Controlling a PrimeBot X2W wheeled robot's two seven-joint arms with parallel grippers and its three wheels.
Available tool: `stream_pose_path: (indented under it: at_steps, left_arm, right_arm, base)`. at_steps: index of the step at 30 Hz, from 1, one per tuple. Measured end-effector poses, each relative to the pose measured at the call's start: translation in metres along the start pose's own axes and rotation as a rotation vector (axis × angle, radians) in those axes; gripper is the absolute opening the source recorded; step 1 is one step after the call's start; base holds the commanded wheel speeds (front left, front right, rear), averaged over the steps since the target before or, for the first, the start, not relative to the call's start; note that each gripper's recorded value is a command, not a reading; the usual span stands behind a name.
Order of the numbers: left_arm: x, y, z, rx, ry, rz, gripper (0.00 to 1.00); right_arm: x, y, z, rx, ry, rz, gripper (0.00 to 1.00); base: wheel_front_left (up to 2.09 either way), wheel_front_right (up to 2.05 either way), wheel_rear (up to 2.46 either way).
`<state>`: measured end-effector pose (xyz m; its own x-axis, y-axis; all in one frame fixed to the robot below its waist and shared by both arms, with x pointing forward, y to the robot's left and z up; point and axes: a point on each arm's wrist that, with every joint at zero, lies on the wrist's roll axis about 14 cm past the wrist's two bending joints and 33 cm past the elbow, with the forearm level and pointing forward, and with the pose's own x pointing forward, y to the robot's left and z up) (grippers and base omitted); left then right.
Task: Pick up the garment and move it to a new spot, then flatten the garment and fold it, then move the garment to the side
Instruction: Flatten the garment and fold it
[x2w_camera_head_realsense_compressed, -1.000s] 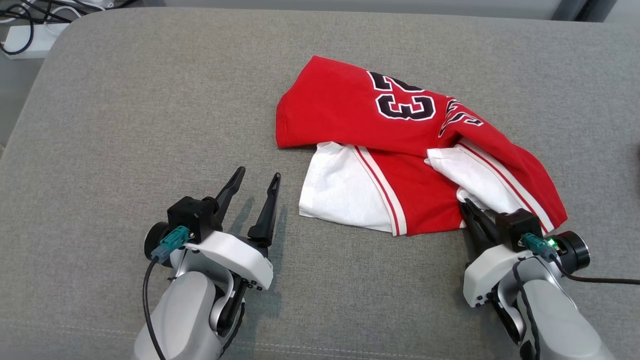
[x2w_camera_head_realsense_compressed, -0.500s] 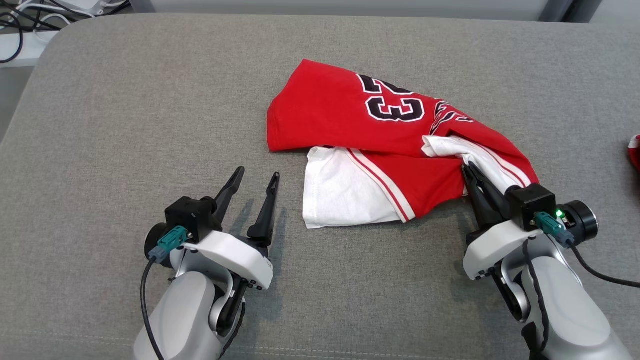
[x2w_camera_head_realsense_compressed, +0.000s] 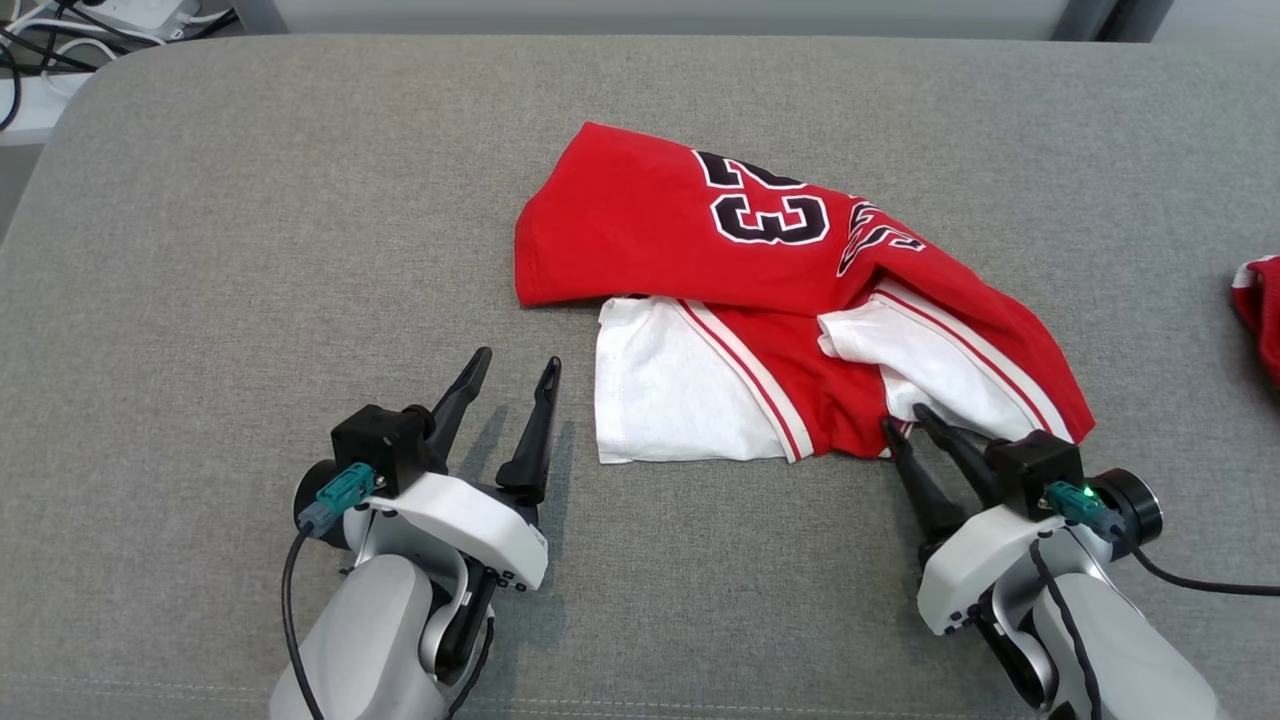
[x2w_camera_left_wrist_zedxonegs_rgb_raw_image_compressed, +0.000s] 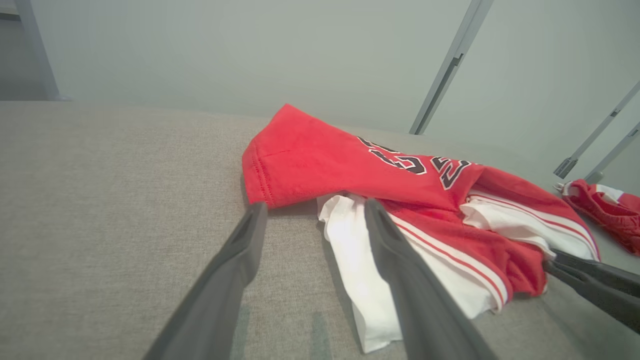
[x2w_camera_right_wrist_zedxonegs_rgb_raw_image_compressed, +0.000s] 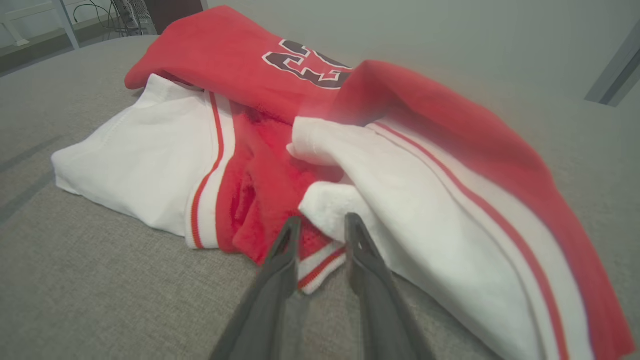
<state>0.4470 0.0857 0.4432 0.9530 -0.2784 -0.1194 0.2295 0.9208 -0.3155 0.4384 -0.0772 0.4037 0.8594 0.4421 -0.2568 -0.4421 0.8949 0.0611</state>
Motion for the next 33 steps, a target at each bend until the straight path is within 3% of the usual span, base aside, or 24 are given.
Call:
stream_pose_path:
  at_steps: [10,11,13,15,18,26,33]
  left_arm:
    - [-0.001,0.004,-0.006,-0.001,0.017,0.010,1.00]
    - [-0.001,0.004,-0.007,-0.001,0.018,0.010,1.00]
    - [-0.002,0.004,-0.007,-0.002,0.020,0.010,1.00]
    - [-0.002,0.004,-0.007,-0.005,0.020,0.010,1.00]
    - [-0.002,0.003,-0.007,-0.006,0.018,0.008,1.00]
    - [0.000,-0.003,-0.003,-0.004,0.010,-0.010,1.00]
    - [0.003,-0.013,-0.003,-0.003,0.010,-0.036,1.00]
  right_arm:
    - [0.009,-0.002,-0.002,0.019,0.011,-0.001,0.98]
    - [0.011,-0.002,0.001,0.022,0.002,-0.001,0.87]
    - [0.013,-0.003,0.004,0.027,-0.010,-0.005,0.48]
    - [0.014,-0.004,0.008,0.028,-0.022,-0.009,0.34]
    - [0.014,-0.004,0.015,0.028,-0.045,-0.008,0.00]
    - [0.001,-0.024,0.046,0.059,-0.157,-0.074,0.00]
    - [-0.006,-0.039,0.141,-0.019,-0.418,-0.080,0.00]
  base:
    - [0.00,0.00,0.00]
    - [0.00,0.00,0.00]
    - [0.00,0.00,0.00]
    - [0.00,0.00,0.00]
    - [0.00,0.00,0.00]
    - [0.00,0.00,0.00]
    - [0.00,0.00,0.00]
